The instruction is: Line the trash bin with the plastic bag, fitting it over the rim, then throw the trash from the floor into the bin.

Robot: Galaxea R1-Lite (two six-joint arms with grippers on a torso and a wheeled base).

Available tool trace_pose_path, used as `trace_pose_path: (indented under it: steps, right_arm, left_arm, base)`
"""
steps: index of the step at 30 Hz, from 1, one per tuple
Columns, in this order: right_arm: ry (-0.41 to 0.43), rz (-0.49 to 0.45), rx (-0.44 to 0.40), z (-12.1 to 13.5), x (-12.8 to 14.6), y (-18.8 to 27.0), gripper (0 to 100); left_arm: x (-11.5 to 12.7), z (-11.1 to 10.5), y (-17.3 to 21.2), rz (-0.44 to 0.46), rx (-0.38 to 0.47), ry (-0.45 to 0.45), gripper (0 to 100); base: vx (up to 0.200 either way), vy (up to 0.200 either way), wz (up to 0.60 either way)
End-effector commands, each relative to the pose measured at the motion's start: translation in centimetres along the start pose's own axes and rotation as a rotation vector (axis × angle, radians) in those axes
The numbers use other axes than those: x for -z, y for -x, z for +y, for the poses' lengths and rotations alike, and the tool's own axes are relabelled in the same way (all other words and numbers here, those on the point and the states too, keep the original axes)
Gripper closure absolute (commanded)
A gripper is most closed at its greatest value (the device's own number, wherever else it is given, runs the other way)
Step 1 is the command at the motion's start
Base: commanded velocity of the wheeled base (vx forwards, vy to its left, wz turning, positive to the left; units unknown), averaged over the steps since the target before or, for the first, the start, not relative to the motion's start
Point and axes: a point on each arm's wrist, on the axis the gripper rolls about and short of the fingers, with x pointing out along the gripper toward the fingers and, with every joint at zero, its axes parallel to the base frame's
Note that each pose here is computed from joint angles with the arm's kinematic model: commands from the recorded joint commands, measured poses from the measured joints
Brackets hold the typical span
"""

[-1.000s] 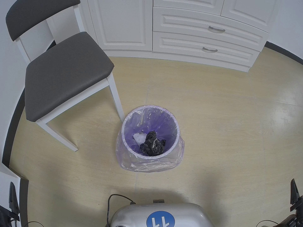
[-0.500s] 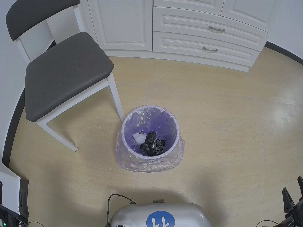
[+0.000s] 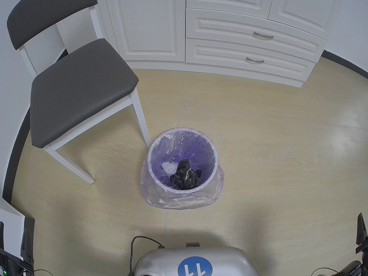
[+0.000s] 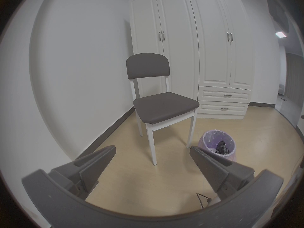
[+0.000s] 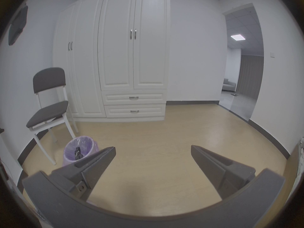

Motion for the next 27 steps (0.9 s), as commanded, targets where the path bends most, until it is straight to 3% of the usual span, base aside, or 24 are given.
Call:
trace_pose_path:
  steps: [1,5,8,11,13,15,20,21,27]
  right_arm:
    - [0.012,0.053,-0.009,-0.04,0.99,0.05,0]
    - [-0.012,0.054,-0.062,0.08,0.94,0.06,0]
    - [0.004,0.063,-0.126,0.22,1.03,0.07,0]
    - [0.002,0.07,-0.189,0.35,1.07,0.09,0]
    - [-0.005,0.08,-0.303,0.61,1.1,0.16,0]
    - [0.002,0.081,-0.333,0.66,1.1,0.17,0]
    - [0.073,0.061,-0.28,0.56,1.01,0.14,0]
    - [0.103,0.051,-0.18,0.34,1.0,0.07,0]
    - [0.046,0.057,-0.137,0.24,1.03,0.06,0]
  left_arm:
    - [0.48,-0.02,0.01,0.008,0.007,0.008,0]
    - [0.5,-0.07,0.02,0.013,0.031,0.009,0]
    - [0.68,-0.21,0.09,0.052,0.104,0.011,0]
    - [0.69,-0.21,0.1,0.05,0.106,0.014,0]
    - [0.66,-0.21,0.12,0.05,0.107,0.018,0]
    - [0.67,-0.21,0.12,0.053,0.108,0.028,0]
    - [0.69,-0.22,0.11,0.053,0.109,0.056,0]
    - [0.7,-0.23,0.1,0.051,0.108,0.056,0]
    - [0.7,-0.23,0.08,0.042,0.108,0.056,0]
  base:
    - [0.0,0.0,0.0]
    - [0.0,0.0,0.0]
    - [0.0,0.0,0.0]
    - [0.0,0.0,0.0]
    - [0.0,0.0,0.0]
    - [0.0,0.0,0.0]
    - [0.0,0.0,0.0]
    - [0.0,0.0,0.0]
    - [0.0,0.0,0.0]
